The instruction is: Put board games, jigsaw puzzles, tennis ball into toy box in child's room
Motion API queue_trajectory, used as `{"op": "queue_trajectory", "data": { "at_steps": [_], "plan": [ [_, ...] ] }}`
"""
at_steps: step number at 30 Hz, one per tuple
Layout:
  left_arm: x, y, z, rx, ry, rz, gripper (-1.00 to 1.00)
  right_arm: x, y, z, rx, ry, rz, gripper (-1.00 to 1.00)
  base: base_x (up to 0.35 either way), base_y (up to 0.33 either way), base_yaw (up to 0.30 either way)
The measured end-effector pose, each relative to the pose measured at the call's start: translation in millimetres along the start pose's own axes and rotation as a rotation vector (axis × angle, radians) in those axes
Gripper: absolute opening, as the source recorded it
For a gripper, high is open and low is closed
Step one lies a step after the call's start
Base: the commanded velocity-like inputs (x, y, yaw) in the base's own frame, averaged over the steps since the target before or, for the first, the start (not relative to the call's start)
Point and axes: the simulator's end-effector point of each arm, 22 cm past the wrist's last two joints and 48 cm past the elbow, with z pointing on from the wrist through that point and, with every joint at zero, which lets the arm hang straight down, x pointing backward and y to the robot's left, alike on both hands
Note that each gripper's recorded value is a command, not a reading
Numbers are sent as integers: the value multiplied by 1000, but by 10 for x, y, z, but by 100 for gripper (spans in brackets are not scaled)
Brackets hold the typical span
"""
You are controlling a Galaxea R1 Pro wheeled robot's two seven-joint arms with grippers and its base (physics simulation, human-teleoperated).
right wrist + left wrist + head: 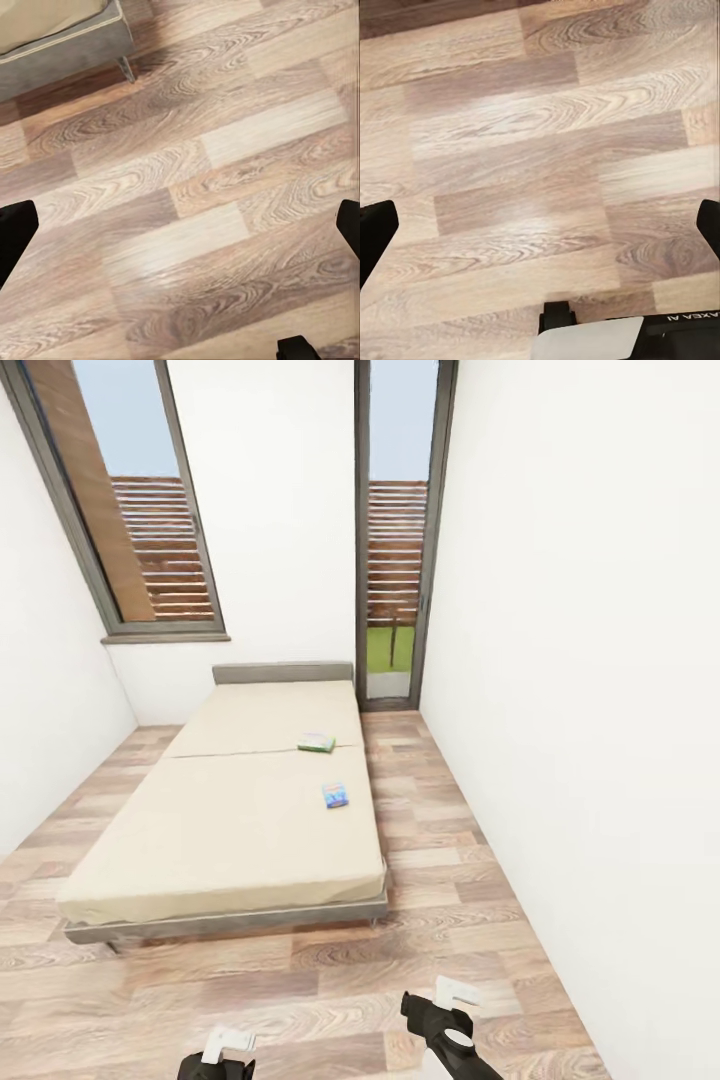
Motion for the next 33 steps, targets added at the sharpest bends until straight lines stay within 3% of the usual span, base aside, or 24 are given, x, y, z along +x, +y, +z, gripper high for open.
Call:
{"op": "queue_trajectory", "data": {
  "at_steps": [12,21,33],
  "plan": [
    [2,2,0,-1,-2,-1,100,4,6,-2,-1,-1,-4,100,139,38,-245],
    [6,4,3,-2,-1,-1,100,-17,-8,5,2,-15,3,100,103,14,-40],
    [9,2,4,-1,0,-2,100,174,-133,26,30,19,-16,100,7,1,-3]
  ]
}}
